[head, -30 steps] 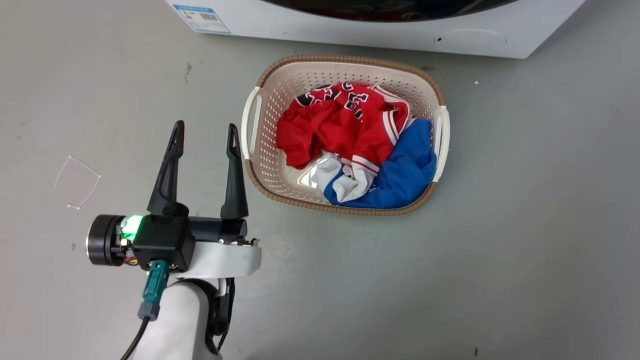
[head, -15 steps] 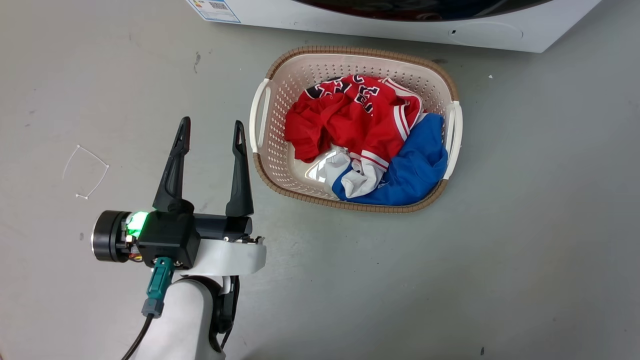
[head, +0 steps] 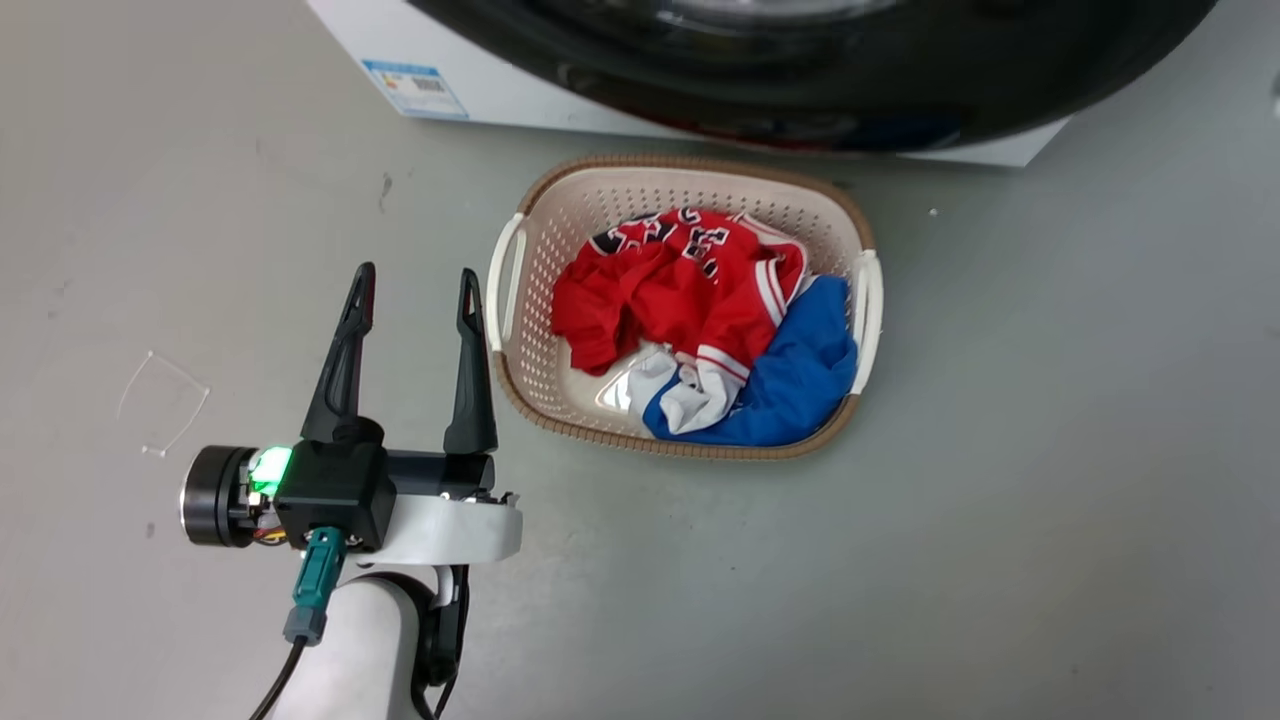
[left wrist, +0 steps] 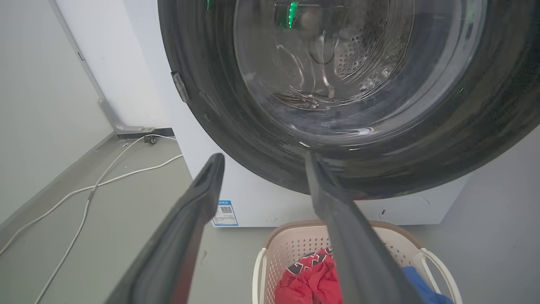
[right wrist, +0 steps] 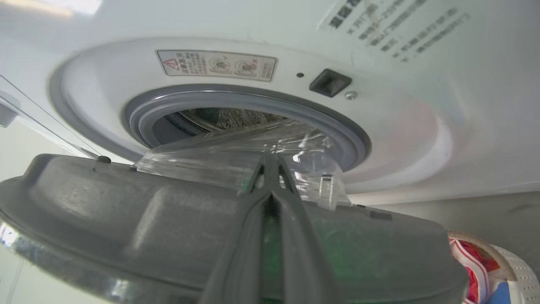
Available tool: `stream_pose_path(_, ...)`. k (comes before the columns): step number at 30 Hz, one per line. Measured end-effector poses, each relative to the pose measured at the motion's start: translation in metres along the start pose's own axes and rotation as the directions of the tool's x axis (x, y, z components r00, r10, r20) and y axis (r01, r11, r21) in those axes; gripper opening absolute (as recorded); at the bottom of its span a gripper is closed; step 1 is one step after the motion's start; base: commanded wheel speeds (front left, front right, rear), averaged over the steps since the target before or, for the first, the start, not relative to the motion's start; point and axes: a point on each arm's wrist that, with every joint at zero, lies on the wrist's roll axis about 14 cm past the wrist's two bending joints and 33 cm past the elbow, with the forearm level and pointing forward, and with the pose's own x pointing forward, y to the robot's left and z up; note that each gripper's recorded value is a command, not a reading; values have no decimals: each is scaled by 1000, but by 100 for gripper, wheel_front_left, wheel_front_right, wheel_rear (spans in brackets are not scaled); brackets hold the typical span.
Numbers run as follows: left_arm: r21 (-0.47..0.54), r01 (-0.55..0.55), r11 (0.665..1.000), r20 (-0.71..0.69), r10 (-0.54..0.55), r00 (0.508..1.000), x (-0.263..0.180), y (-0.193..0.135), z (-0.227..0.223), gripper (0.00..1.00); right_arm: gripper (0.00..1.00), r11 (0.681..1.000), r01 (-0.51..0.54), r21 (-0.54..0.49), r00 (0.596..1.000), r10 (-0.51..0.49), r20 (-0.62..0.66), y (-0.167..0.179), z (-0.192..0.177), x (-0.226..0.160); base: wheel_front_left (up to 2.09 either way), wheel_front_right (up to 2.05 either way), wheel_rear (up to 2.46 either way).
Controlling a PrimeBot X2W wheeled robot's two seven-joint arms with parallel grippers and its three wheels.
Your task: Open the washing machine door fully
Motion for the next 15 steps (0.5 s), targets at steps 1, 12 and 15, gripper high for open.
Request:
stream_pose_path(1,-1,1,1000,5,-1,1000,-1,0,2,100,0,1000,2,-4,1000,-2,-10,1,-3,-3,0,0,0)
stream_pose_path(12,-7,18,1000,33,-18,999,-15,-4,19,100,0,1000,-18,6,994,18,-112,19,-49,-34,0,0,0)
stream_pose_path(15,-9,20,1000,41,-20,999,-20,-4,23,100,0,999,-31,34,990,35,-136,24,-67,-43,0,0,0)
